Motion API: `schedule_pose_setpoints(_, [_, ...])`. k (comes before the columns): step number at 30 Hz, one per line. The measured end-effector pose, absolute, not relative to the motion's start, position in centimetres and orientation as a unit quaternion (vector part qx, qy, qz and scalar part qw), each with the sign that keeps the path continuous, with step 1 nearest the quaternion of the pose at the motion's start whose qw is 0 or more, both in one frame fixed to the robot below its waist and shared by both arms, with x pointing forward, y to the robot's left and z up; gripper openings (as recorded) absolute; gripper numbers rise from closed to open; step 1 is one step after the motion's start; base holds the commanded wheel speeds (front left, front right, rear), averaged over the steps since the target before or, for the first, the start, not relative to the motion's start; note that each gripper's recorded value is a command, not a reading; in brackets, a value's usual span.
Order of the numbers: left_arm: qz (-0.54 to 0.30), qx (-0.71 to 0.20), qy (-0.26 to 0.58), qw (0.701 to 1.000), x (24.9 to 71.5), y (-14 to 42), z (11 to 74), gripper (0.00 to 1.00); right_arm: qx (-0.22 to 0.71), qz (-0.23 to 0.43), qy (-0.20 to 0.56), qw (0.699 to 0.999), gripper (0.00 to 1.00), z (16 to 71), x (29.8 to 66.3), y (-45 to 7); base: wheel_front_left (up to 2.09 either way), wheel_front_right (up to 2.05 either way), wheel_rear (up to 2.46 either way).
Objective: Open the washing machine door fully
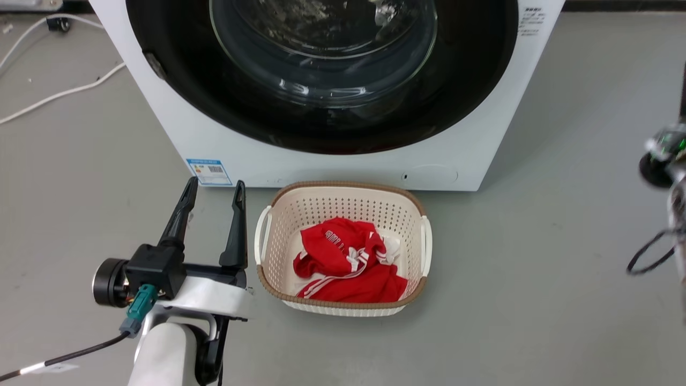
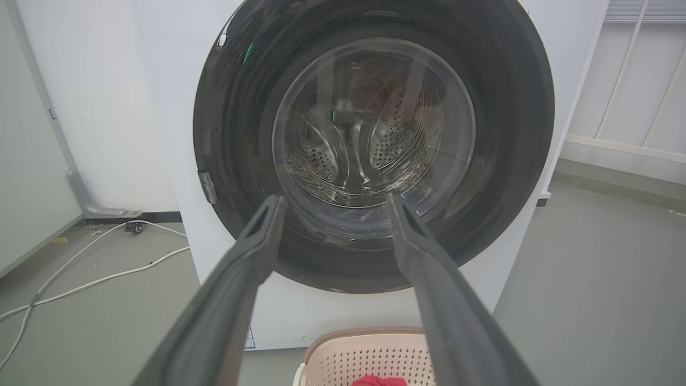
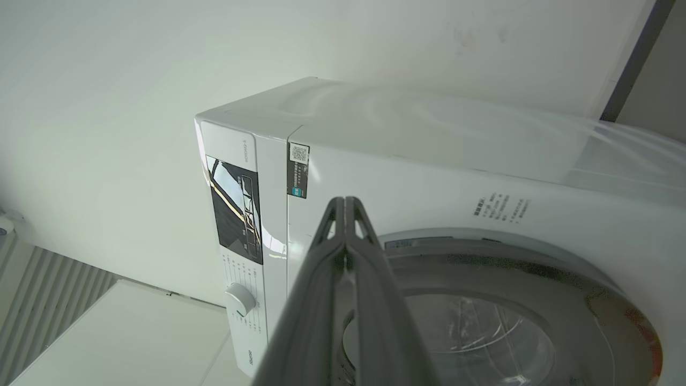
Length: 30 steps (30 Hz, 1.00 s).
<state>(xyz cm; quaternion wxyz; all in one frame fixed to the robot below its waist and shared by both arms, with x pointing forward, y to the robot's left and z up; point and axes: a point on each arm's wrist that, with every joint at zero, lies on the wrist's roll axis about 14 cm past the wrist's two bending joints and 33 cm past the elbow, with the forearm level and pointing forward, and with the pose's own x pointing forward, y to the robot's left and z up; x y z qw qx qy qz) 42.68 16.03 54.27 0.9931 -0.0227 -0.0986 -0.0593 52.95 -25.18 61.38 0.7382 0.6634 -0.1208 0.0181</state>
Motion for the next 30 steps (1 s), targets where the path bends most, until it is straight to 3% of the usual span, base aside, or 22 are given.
schedule_pose_setpoints(6, [-0.06,-0.021,-0.092,0.994,43.7,16.1,53.7,1.0,0.61,0.08,-0.065,0.785,0.0,64.8,58.1,-22.8,0.0,0.0,0.0])
schedule_pose_setpoints(14, [-0.059,-0.02,-0.089,0.994,44.8,16.4,53.1,1.0,0.512,0.165,0.072,0.84,0.0,65.3,62.1,-16.9,0.0,0.0,0.0])
schedule_pose_setpoints(21, [-0.063,-0.023,-0.084,0.994,46.3,16.2,52.2,1.0,0.449,0.19,0.151,0.86,0.0,63.5,64.6,-13.4,0.0,0.0,0.0])
schedule_pose_setpoints(30, [-0.063,-0.026,-0.076,0.995,47.4,16.3,51.1,1.0,0.425,0.173,0.184,0.869,0.0,60.9,67.1,-11.6,0.0,0.0,0.0])
